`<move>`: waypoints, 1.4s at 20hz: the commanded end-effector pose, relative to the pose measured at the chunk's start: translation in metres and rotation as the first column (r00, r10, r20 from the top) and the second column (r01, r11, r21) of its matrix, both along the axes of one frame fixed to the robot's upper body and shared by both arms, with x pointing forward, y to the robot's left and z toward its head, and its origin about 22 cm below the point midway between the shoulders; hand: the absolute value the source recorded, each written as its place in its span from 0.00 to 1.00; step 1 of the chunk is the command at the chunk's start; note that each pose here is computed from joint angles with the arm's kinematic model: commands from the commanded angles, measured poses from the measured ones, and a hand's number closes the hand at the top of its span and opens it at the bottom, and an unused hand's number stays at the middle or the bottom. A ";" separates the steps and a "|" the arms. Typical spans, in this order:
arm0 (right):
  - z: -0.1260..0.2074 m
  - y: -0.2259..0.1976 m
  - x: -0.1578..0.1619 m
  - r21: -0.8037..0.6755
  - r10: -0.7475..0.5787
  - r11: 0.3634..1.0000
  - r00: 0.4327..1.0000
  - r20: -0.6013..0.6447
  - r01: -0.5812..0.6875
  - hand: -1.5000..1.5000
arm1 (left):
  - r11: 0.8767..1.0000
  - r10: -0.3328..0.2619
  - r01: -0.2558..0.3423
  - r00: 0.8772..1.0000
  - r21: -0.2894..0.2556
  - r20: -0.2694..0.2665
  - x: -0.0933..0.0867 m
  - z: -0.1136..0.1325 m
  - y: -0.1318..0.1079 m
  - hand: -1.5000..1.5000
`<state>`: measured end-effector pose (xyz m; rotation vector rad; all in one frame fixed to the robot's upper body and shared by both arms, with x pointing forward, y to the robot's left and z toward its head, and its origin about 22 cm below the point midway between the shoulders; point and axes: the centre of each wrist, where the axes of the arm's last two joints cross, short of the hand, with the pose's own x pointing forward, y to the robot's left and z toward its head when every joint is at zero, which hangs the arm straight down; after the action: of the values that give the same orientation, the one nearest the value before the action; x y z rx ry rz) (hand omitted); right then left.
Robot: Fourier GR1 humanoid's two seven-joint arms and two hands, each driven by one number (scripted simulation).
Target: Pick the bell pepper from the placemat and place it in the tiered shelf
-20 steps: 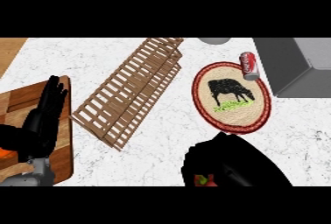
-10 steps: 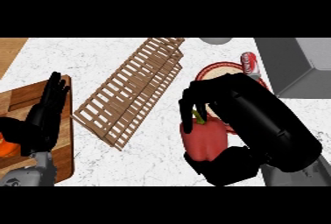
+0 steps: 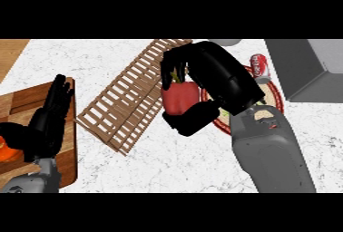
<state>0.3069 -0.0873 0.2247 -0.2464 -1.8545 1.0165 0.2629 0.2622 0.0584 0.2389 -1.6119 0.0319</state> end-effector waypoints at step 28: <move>-0.074 0.076 0.104 0.163 0.022 0.987 0.989 -0.144 0.001 0.00 | 1.000 -0.027 0.027 1.000 0.000 0.014 -0.008 -0.002 -0.005 0.50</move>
<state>0.4080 -0.0137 0.1570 -0.1130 -1.8023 0.8801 0.2622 0.2569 0.0592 0.2226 -1.6240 0.0150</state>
